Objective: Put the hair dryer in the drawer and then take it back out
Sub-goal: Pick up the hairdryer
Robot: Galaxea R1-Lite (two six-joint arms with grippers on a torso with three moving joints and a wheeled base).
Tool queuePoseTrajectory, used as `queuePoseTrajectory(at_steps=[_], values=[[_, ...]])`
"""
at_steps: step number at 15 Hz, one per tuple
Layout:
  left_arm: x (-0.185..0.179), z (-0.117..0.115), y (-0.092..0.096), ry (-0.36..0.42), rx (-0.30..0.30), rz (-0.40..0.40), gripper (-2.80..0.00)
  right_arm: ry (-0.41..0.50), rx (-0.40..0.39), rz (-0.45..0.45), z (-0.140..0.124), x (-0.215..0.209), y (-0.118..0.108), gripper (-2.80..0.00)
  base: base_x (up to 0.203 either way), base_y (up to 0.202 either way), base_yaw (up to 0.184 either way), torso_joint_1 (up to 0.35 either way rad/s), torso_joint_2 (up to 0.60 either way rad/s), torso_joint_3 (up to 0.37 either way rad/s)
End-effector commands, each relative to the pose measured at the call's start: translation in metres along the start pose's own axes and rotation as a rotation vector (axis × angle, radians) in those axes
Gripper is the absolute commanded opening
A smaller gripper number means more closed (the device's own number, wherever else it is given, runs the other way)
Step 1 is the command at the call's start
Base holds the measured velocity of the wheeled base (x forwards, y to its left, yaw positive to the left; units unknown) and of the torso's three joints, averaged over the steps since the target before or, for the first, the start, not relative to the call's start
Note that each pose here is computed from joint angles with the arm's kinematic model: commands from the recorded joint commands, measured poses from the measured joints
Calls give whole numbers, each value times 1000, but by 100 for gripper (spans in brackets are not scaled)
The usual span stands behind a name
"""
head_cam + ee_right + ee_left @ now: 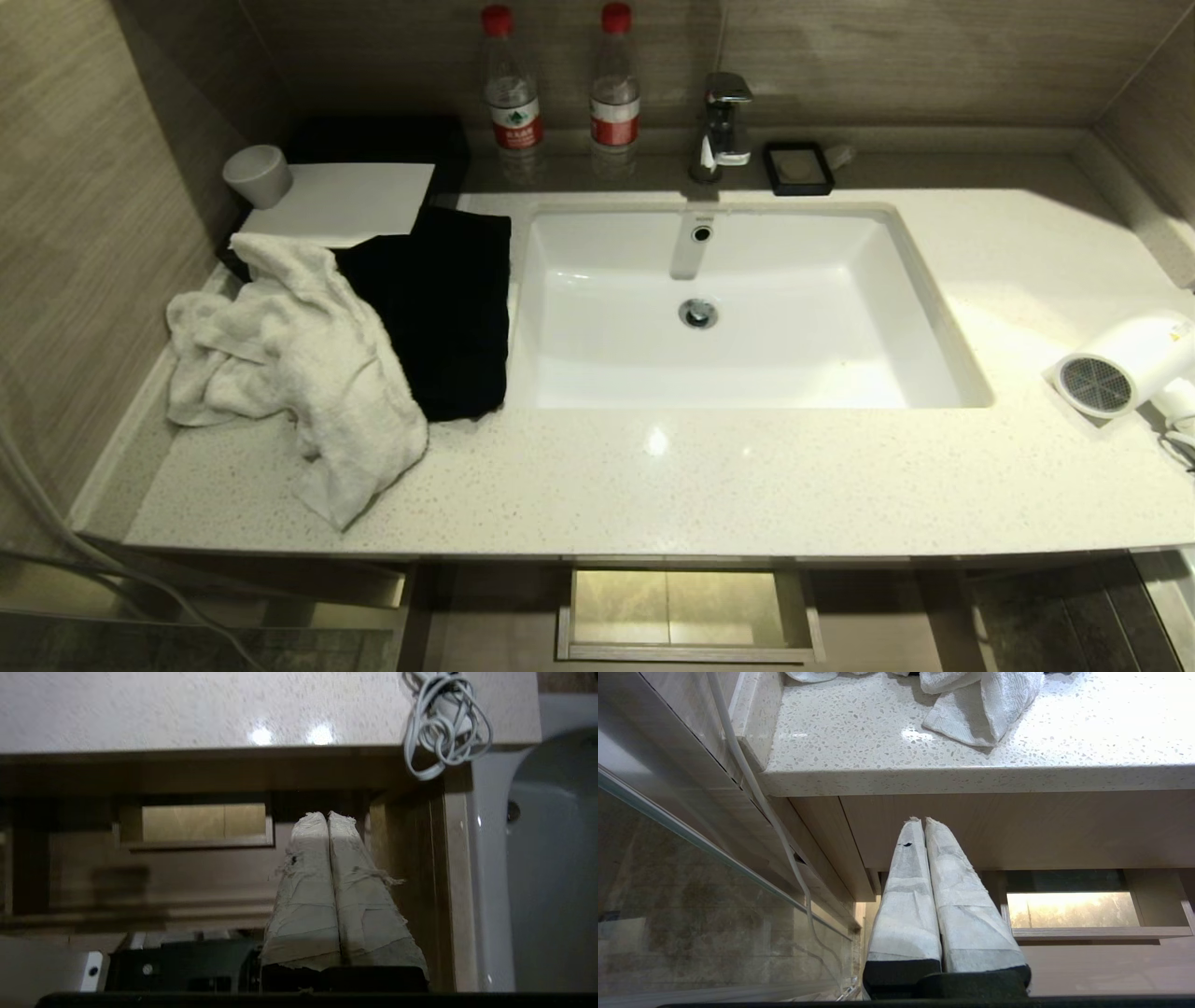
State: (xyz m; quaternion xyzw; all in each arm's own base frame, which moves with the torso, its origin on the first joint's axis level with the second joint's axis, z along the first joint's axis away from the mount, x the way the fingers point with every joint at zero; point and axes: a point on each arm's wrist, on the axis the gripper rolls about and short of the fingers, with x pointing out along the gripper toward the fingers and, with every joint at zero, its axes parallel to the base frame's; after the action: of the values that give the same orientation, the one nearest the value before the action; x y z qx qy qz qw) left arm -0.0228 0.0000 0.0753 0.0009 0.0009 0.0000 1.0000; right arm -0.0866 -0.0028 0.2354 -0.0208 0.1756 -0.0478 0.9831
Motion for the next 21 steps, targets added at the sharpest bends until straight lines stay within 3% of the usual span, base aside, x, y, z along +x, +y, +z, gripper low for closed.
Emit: queuePoseTrajectory(at_steps=[1, 5, 10, 13, 14, 17, 21], values=[[0, 0, 0, 0, 0, 0, -280, 195, -36, -53, 33, 31, 1, -280, 0, 0, 0, 0, 0, 0], [0, 0, 0, 0, 0, 0, -280, 369, -117, -285, 70, 86, 1, -280, 0, 0, 0, 0, 0, 0], [0, 0, 0, 0, 0, 0, -280, 478, -76, -393, 98, 188, 8, -280, 0, 0, 0, 0, 0, 0], [0, 0, 0, 0, -2, 2, -280, 467, -4, -417, 98, 236, -16, -280, 0, 0, 0, 0, 0, 0], [0, 0, 0, 0, 0, 0, -280, 474, 1, -401, 95, 242, -28, 0, 0, 0, 0, 0, 0, 0], [0, 0, 0, 0, 0, 0, -280, 489, -25, -352, 86, 261, -60, 0, 0, 0, 0, 0, 0, 0], [0, 0, 0, 0, -1, 0, -280, 431, 2, -351, 90, 273, -73, 0, 0, 0, 0, 0, 0, 0]])
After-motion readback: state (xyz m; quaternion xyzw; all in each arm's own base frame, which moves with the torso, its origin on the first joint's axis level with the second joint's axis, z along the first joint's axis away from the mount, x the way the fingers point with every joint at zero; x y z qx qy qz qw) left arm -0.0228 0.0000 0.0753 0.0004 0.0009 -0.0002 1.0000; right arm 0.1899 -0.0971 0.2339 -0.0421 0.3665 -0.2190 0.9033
